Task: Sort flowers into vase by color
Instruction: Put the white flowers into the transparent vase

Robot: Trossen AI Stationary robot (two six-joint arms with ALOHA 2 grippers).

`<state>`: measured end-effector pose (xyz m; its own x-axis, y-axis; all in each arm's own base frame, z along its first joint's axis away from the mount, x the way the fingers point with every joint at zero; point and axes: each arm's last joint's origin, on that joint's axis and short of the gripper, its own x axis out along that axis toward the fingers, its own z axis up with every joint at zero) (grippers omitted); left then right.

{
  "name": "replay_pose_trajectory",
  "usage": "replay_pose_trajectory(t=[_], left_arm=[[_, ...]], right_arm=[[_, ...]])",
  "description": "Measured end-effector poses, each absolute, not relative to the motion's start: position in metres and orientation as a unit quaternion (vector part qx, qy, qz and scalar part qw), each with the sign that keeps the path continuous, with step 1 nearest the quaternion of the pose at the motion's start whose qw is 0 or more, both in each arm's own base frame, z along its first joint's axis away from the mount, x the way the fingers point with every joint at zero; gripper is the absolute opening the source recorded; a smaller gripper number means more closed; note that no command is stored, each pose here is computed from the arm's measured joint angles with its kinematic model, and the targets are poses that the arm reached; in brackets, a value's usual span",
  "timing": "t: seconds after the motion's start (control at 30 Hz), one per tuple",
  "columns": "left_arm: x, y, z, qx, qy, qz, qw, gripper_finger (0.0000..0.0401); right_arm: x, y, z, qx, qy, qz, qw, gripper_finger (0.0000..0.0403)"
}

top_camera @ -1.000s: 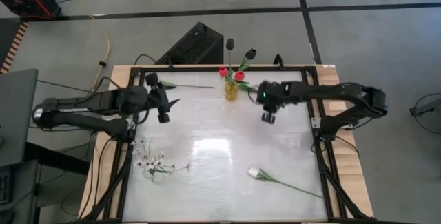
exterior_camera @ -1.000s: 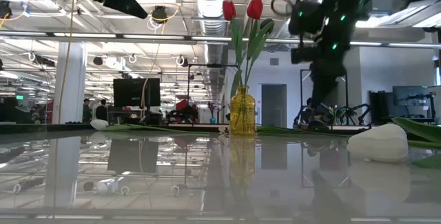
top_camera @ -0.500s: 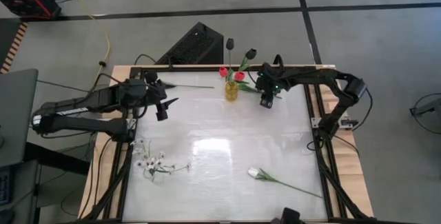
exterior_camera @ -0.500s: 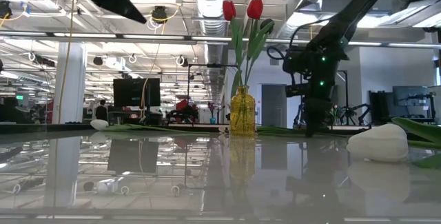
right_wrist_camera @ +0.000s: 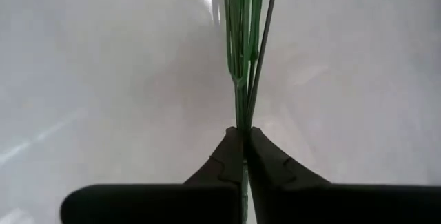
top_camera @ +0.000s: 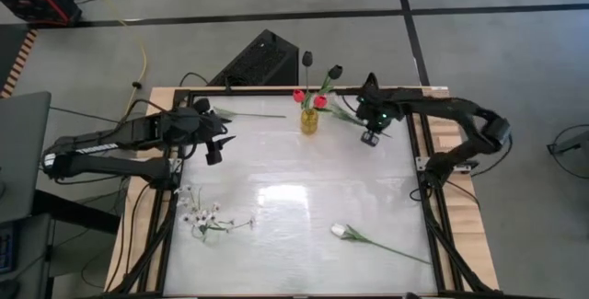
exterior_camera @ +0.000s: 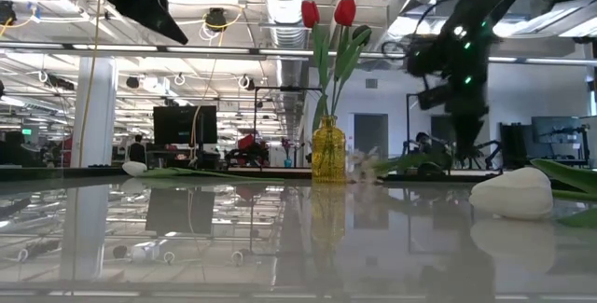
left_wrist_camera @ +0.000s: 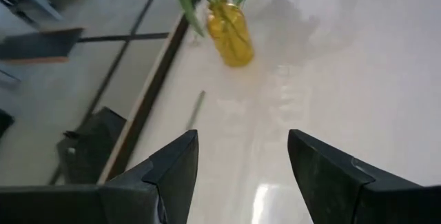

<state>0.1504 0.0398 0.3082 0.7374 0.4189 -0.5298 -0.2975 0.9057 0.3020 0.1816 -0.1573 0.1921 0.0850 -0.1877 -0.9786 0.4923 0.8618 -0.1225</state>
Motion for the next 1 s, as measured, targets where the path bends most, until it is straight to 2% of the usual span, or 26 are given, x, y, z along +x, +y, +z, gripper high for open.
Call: replay_pose_trajectory(t=[0.17,0.37,0.47,0.6,0.77,0.9,1.0], left_arm=[[0.151,0.037,0.307,0.057,0.303,0.159,0.938,0.0212],[0.151,0.035,0.307,0.022,0.298,0.125,0.946,0.0212],[0.152,0.034,0.307,0.016,0.297,0.114,0.948,0.0212],[0.152,0.034,0.307,0.016,0.296,0.111,0.948,0.0212],[0.153,0.031,0.307,0.019,0.294,0.092,0.951,0.0212],[0.156,0.025,0.311,0.017,0.269,0.040,0.962,0.0212],[0.164,0.020,0.313,0.009,0.209,-0.010,0.978,0.0212]], right_arm=[[0.162,-0.124,0.228,0.152,0.613,-0.261,0.730,0.0023],[0.136,-0.067,0.266,0.201,0.544,-0.280,0.765,0.0023],[0.119,-0.037,0.275,0.223,0.541,-0.240,0.775,0.0023],[0.109,-0.003,0.284,0.254,0.517,-0.142,0.805,0.0023],[0.131,0.036,0.292,0.232,0.386,0.008,0.893,0.0023],[0.162,0.071,0.302,0.126,0.222,0.099,0.962,0.0024],[0.189,0.092,0.310,0.045,0.097,0.111,0.988,0.0024]])
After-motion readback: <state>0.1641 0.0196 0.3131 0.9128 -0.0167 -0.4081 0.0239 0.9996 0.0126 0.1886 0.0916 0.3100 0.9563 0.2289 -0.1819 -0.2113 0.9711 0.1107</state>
